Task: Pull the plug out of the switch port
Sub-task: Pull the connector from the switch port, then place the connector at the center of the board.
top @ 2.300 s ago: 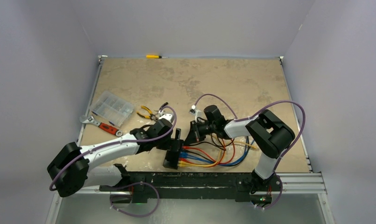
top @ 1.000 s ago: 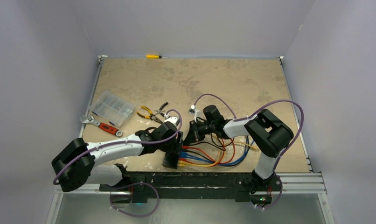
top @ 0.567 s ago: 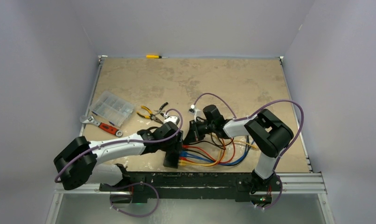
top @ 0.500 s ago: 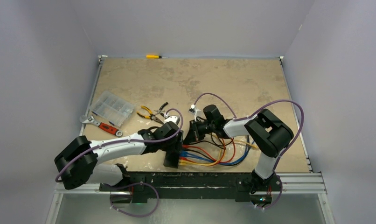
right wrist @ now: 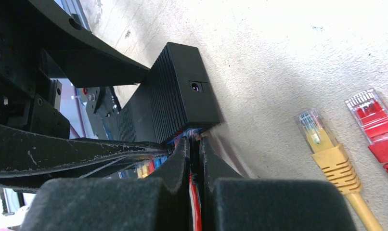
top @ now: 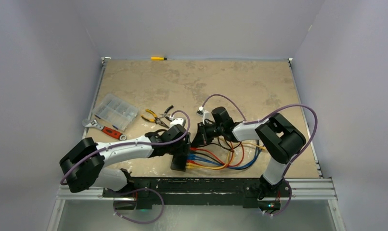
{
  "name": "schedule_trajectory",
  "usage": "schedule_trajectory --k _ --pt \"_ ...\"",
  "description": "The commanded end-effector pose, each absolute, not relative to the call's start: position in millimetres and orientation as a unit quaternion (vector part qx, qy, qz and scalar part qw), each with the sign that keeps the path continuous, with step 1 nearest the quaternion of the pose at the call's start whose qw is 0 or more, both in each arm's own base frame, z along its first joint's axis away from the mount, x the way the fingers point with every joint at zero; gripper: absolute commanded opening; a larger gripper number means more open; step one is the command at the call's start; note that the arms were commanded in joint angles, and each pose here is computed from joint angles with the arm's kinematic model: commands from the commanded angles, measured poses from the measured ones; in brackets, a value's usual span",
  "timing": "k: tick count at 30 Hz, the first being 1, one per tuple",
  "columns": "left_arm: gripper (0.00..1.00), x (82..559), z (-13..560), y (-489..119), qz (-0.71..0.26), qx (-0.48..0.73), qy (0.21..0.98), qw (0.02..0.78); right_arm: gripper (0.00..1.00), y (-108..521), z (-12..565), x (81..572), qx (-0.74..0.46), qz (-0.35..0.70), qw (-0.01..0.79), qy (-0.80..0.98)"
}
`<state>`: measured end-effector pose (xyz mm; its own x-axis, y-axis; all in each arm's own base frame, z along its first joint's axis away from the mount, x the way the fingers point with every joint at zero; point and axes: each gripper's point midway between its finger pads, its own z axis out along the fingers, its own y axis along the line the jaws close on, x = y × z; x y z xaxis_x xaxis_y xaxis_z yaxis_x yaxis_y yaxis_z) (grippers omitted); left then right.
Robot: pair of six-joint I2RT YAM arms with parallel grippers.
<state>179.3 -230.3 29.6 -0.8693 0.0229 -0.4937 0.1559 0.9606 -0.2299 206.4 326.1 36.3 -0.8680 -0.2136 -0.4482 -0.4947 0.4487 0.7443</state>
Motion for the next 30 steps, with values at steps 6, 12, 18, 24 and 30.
schedule_trajectory --k 6,12,18,24,30 --pt "0.39 175 0 -144 0.060 0.015 0.967 0.246 0.00 311 51 188 -0.227 0.491 0.129 0.832" --pt "0.34 174 -3 -145 0.062 0.017 0.969 0.240 0.00 306 56 188 -0.227 0.488 0.136 0.831" --pt "0.33 178 0 -158 0.037 0.032 0.969 0.243 0.00 309 64 200 -0.226 0.486 0.153 0.830" --pt "0.35 180 9 -174 -0.012 0.049 0.967 0.252 0.00 324 93 235 -0.223 0.476 0.204 0.826" --pt "0.37 178 15 -188 -0.059 0.055 0.963 0.258 0.00 330 130 278 -0.217 0.436 0.277 0.828"
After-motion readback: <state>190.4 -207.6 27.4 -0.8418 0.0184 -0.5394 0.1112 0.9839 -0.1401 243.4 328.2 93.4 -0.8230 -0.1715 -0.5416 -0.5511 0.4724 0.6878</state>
